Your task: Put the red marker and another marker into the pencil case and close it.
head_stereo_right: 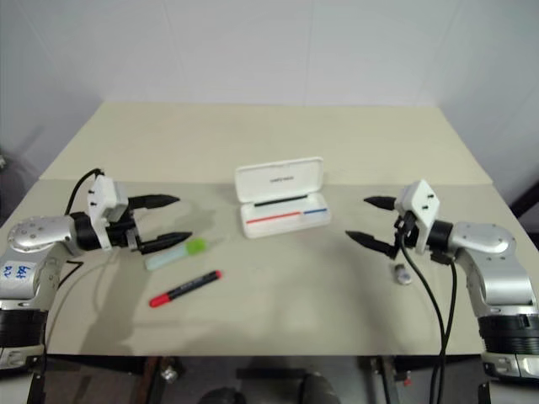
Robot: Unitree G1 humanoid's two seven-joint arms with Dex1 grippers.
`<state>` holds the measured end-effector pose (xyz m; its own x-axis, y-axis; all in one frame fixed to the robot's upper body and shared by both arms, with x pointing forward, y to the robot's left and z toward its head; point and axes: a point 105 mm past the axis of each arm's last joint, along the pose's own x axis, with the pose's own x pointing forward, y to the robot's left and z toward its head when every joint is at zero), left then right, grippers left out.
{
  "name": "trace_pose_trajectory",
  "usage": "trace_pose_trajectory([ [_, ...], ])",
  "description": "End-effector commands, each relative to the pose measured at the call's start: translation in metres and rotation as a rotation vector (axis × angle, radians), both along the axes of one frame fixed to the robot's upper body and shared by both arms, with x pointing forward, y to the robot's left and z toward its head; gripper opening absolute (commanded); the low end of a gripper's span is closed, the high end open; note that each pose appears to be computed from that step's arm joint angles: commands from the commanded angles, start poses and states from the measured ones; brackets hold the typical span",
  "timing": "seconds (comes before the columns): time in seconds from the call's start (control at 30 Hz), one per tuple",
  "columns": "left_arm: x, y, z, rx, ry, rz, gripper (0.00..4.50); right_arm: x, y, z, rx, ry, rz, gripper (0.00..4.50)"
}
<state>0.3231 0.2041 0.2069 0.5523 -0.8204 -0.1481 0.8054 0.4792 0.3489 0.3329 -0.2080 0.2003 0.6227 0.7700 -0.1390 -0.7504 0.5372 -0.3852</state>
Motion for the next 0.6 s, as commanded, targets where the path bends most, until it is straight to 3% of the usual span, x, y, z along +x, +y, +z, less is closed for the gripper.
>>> trace_pose_trajectory([
  [0.03, -0.001, 0.004, 0.014, 0.01, -0.051, 0.007, 4.47, 0.0, 0.006, 0.017, 0.011, -0.052, 0.032, 4.5],
  [0.57, -0.001, -0.016, 0.013, 0.035, -0.029, -0.068, 4.47, 0.005, 0.032, 0.029, 0.007, -0.07, 0.142, 4.5],
  [0.6, 0.0, -0.017, 0.012, 0.043, -0.025, -0.071, 4.29, 0.005, 0.034, 0.029, 0.009, -0.072, 0.148, 4.5],
])
